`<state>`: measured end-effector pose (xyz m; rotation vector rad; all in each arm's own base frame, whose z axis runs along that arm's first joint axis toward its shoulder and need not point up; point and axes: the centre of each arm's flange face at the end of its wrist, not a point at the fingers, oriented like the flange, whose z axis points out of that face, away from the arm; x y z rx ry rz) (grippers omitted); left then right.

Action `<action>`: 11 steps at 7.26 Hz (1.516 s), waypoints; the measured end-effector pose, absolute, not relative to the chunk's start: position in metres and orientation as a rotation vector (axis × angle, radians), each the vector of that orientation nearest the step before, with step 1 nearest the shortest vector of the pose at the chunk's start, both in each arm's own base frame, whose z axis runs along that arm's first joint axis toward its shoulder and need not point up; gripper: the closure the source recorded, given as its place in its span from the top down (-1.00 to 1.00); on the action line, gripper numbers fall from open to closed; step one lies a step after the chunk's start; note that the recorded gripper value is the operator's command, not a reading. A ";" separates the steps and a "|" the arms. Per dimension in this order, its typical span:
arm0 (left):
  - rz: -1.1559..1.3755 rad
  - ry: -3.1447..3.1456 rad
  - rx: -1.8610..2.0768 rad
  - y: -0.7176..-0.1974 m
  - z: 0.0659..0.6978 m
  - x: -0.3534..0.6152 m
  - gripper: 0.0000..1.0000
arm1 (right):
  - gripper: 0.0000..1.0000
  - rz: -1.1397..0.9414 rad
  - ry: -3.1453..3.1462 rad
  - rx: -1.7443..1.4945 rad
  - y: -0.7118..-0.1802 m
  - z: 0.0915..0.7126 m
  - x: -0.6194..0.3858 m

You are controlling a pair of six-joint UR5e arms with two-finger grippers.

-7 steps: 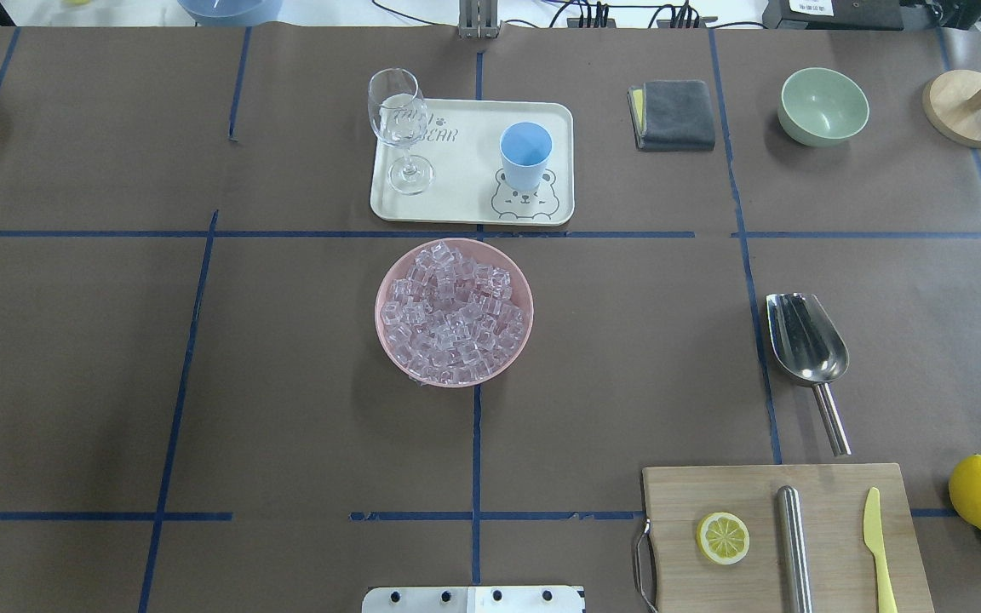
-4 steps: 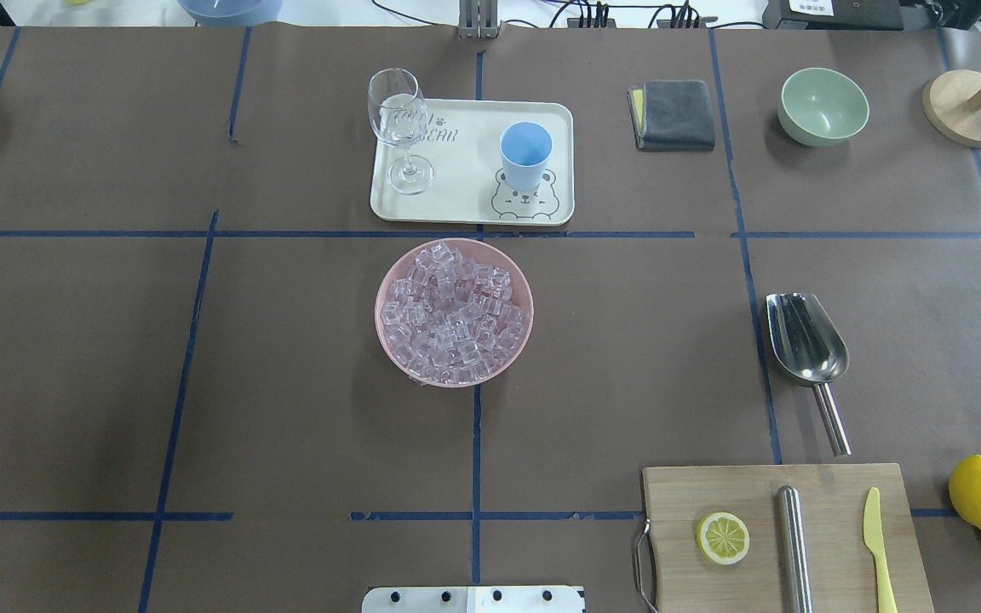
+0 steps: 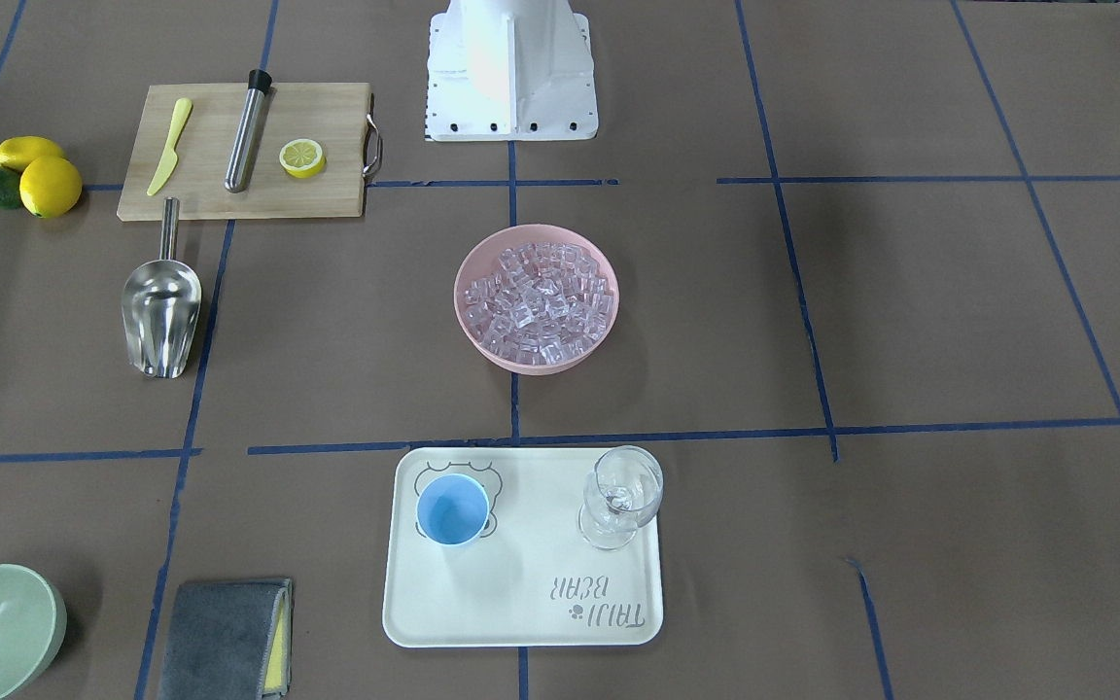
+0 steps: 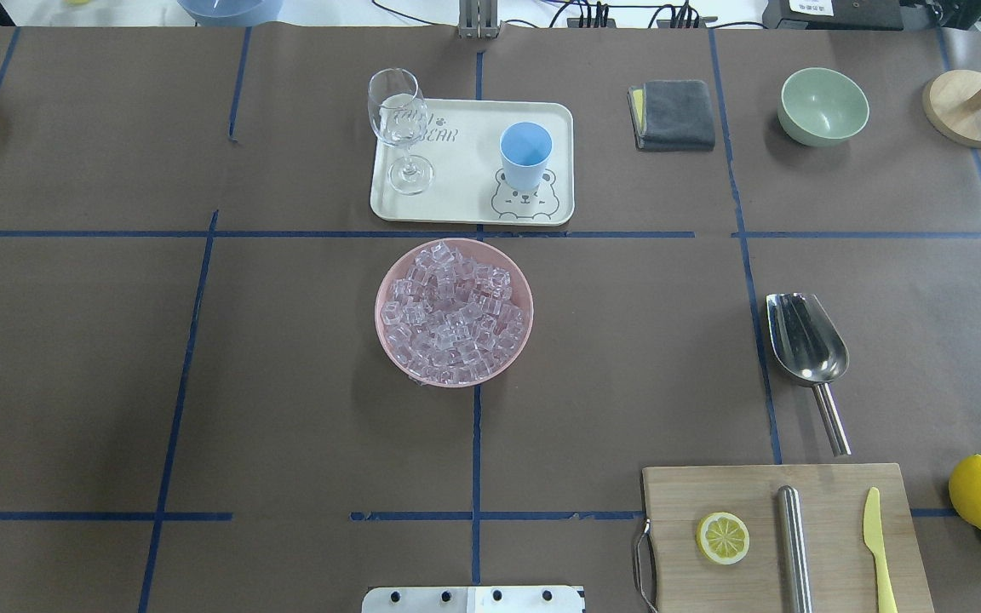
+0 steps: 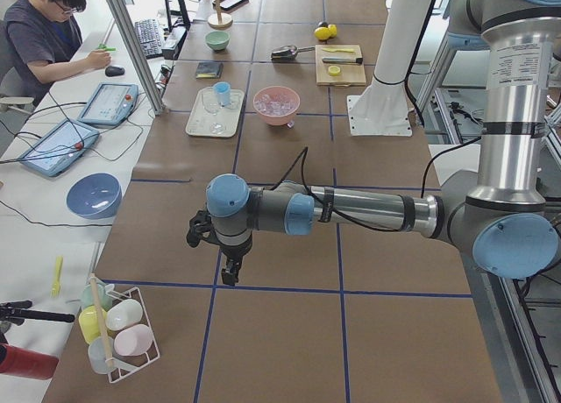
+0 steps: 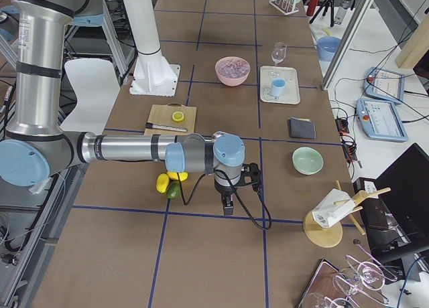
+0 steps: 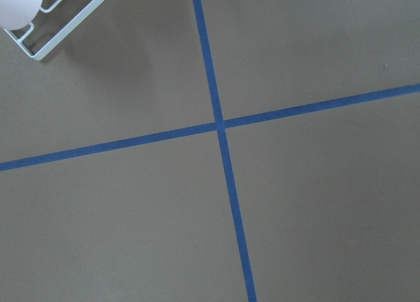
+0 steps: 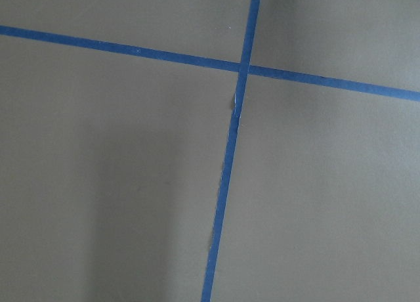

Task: Put ice in cup with scoop

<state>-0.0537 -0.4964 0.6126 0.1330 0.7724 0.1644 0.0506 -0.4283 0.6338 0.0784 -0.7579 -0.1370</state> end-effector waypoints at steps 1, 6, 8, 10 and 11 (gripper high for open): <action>0.170 0.772 0.150 -0.502 0.605 -0.053 1.00 | 1.00 -0.140 -0.757 0.088 -0.427 0.635 0.051; 0.326 0.757 0.450 -0.543 0.542 -0.034 1.00 | 1.00 -0.143 -0.751 0.102 -0.428 0.633 0.051; 0.390 0.840 0.510 -0.555 0.516 -0.005 1.00 | 1.00 -0.142 -0.751 0.101 -0.428 0.634 0.051; 0.480 0.908 0.526 -0.565 0.483 0.048 1.00 | 1.00 -0.141 -0.752 0.103 -0.430 0.632 0.051; 0.563 0.924 0.574 -0.561 0.470 0.079 1.00 | 1.00 -0.142 -0.753 0.105 -0.431 0.631 0.051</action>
